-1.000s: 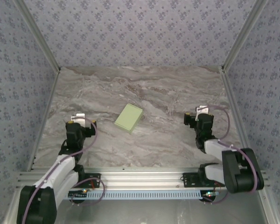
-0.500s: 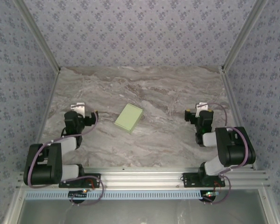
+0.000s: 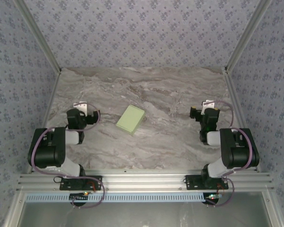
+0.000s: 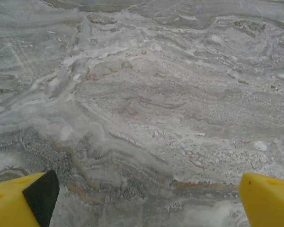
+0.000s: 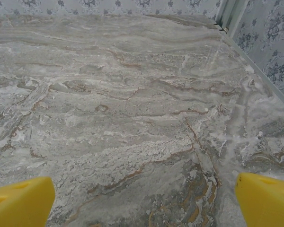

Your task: Fold the paper box

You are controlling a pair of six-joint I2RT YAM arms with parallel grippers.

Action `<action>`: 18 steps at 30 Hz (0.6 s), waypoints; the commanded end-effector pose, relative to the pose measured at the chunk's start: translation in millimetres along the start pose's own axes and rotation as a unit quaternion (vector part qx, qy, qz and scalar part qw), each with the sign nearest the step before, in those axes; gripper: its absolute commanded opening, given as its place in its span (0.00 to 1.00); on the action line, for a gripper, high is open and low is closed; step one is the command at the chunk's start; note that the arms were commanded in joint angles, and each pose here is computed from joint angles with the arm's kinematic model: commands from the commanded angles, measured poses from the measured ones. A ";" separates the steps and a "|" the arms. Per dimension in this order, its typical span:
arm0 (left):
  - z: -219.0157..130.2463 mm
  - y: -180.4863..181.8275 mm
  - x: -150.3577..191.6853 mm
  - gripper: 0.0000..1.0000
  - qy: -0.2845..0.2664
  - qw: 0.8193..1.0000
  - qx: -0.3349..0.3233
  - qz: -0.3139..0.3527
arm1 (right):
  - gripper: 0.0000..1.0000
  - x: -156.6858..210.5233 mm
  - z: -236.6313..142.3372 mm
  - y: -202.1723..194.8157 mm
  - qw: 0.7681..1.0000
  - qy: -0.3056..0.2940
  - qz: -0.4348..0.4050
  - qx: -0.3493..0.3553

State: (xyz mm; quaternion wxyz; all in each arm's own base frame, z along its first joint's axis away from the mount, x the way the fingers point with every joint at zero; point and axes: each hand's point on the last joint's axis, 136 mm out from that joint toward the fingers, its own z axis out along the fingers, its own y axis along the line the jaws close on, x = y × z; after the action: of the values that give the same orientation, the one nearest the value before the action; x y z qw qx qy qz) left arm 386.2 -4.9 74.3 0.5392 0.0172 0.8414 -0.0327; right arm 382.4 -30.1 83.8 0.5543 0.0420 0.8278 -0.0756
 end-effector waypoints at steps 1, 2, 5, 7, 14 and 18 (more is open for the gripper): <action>2.6 5.9 -17.8 0.99 -0.023 1.000 -0.010 -0.005 | 1.00 -1.7 3.7 -0.7 1.000 0.004 0.009 -0.001; 2.4 6.3 -18.0 0.99 -0.024 1.000 -0.010 -0.005 | 1.00 -1.1 3.9 -0.7 1.000 0.005 0.009 -0.001; 3.8 14.7 -17.5 0.99 -0.018 0.999 -0.035 -0.016 | 1.00 -1.2 4.6 4.4 1.000 0.009 0.004 -0.017; 3.8 14.1 -17.7 0.99 -0.018 0.999 -0.035 -0.016 | 1.00 -1.8 5.6 10.1 0.999 0.013 0.001 -0.040; 3.8 14.3 -18.0 0.99 -0.019 0.999 -0.035 -0.016 | 1.00 -1.4 6.0 12.4 0.999 0.015 0.002 -0.052; 3.7 14.5 -17.6 0.99 -0.019 0.999 -0.036 -0.016 | 1.00 -1.9 6.0 12.3 0.999 0.015 0.002 -0.052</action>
State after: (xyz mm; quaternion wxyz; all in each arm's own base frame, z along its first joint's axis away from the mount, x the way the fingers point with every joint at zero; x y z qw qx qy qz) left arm 390.9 4.4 78.9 0.5433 -0.0054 0.8394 -0.0155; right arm 385.6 -18.5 78.3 0.5403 0.0184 0.8406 -0.0348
